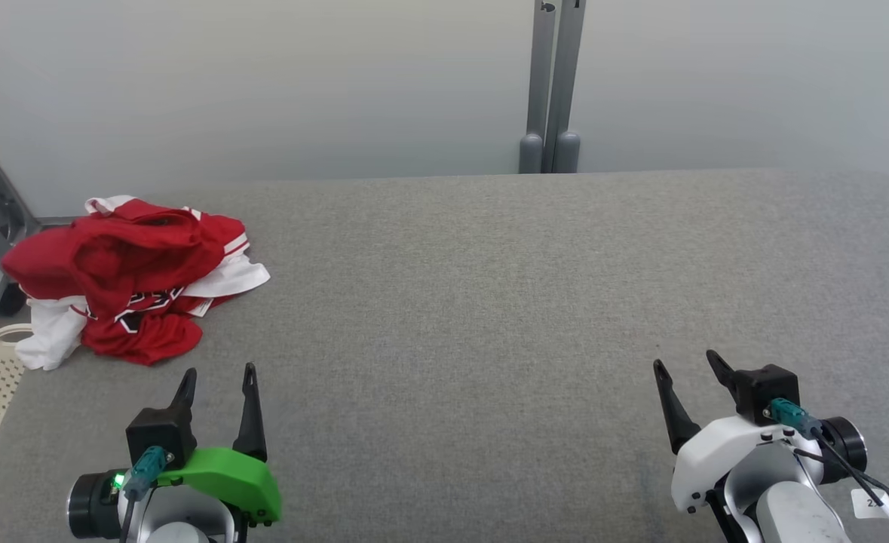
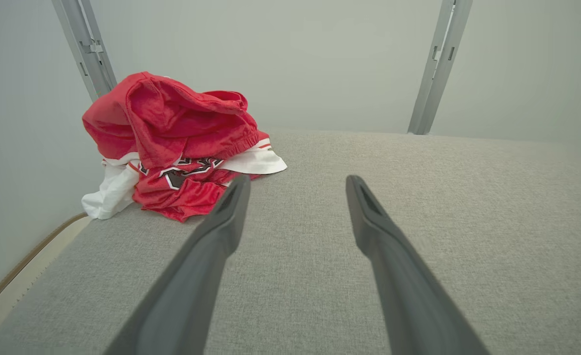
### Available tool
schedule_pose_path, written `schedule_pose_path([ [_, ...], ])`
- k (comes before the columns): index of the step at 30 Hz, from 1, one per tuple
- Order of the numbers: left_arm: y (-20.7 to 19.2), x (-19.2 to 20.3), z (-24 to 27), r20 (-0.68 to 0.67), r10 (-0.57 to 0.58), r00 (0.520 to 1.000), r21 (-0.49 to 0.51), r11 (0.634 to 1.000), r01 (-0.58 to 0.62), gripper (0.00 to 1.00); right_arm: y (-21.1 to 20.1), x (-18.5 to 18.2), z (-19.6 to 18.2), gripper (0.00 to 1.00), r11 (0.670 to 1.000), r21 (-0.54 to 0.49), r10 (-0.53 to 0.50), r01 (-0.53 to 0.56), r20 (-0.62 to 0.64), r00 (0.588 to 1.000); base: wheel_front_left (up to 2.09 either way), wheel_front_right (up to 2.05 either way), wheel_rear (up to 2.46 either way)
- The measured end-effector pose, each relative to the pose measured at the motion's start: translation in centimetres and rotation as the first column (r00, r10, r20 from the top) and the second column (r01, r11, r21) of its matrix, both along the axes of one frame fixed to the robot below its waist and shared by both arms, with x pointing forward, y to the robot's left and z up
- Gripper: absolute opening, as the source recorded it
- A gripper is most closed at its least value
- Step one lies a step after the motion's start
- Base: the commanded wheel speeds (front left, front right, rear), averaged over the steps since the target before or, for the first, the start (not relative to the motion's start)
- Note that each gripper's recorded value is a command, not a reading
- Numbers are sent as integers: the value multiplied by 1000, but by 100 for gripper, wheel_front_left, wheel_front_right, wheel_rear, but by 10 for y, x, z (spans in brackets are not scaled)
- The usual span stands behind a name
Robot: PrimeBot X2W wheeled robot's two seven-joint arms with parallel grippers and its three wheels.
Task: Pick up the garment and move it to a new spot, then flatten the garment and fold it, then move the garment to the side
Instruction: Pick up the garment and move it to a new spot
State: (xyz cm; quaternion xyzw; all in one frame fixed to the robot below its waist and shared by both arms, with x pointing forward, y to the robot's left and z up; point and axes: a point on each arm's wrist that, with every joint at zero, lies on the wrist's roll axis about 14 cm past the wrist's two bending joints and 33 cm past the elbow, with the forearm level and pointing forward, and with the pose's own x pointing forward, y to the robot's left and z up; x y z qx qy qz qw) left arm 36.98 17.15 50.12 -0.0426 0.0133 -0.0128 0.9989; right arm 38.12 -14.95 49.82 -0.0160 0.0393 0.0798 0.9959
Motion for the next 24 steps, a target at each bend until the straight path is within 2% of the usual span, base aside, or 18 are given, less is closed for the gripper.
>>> schedule_pose_path([
  [10,37,-18,3,8,121,993,-50,991,-121,100,34,11,-2,100,995,26,91,-91,-4,996,0,0,0],
  [16,70,-38,2,13,238,971,-88,968,-236,100,65,17,-4,100,984,46,173,-172,-8,985,0,0,0],
  [24,102,-68,-6,-20,339,940,-69,938,-340,100,104,19,-9,100,960,61,274,-273,-16,962,0,0,0],
])
